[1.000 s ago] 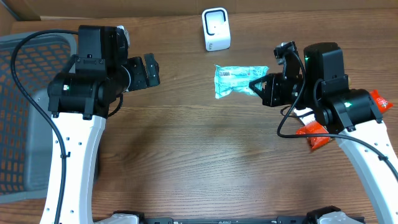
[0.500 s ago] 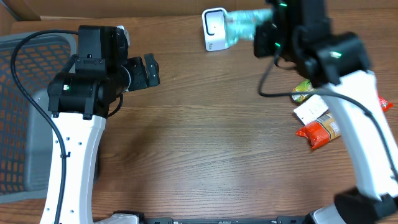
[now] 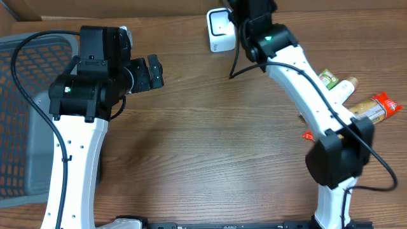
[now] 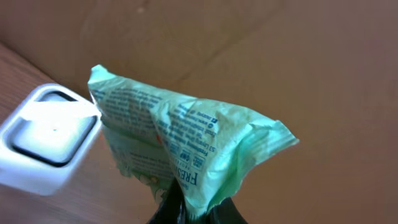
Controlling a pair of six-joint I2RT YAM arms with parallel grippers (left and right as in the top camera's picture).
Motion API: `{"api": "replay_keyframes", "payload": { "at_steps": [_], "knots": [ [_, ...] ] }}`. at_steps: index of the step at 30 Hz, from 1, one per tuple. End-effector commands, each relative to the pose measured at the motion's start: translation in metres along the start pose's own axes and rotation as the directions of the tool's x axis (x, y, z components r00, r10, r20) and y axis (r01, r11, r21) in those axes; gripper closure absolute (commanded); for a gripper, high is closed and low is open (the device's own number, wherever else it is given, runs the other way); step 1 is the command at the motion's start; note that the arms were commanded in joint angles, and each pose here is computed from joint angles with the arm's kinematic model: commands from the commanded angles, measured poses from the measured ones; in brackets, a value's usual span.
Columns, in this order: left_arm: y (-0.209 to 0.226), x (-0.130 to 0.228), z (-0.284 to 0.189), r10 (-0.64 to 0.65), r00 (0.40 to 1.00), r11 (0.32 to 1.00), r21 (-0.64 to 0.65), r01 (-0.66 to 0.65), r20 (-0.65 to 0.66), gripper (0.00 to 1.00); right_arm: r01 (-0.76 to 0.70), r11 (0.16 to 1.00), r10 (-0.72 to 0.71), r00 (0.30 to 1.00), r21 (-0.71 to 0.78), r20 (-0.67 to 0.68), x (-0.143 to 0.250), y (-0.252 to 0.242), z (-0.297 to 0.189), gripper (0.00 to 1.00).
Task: Scan the item barcode
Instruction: 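Raise the mint packet and hold it to the scanner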
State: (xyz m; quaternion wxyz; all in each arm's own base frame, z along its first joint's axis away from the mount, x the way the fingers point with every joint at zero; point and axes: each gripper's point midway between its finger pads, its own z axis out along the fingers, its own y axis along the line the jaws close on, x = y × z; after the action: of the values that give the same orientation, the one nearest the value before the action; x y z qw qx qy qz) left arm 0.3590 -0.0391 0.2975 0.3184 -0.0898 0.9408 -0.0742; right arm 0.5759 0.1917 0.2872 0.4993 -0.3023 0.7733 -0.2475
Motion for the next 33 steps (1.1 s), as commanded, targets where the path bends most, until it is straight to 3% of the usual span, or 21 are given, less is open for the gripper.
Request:
{"api": "replay_keyframes", "payload": {
  "at_steps": [1, 12, 33],
  "knots": [
    [-0.002, -0.002, -0.002, 0.013, 1.000, 1.000, 0.006, -0.013, 0.006, 0.00, 0.335, 0.941, -0.336, 0.942, 0.050, 0.005, -0.005, 0.011, 0.022, 0.96],
    [-0.002, -0.002, -0.002, 0.013, 1.000, 1.000, 0.006, -0.013, 0.006, 0.00, 0.547, 0.829, -0.551, 0.835, 0.115, 0.004, 0.005, 0.051, 0.074, 0.96],
    [-0.002, -0.002, -0.002, 0.013, 1.000, 1.000, 0.006, -0.013, 0.006, 0.00, 0.570, 0.820, -0.572, 0.816, 0.050, 0.082, 0.004, 0.096, 0.082, 0.96]
  ]
}}
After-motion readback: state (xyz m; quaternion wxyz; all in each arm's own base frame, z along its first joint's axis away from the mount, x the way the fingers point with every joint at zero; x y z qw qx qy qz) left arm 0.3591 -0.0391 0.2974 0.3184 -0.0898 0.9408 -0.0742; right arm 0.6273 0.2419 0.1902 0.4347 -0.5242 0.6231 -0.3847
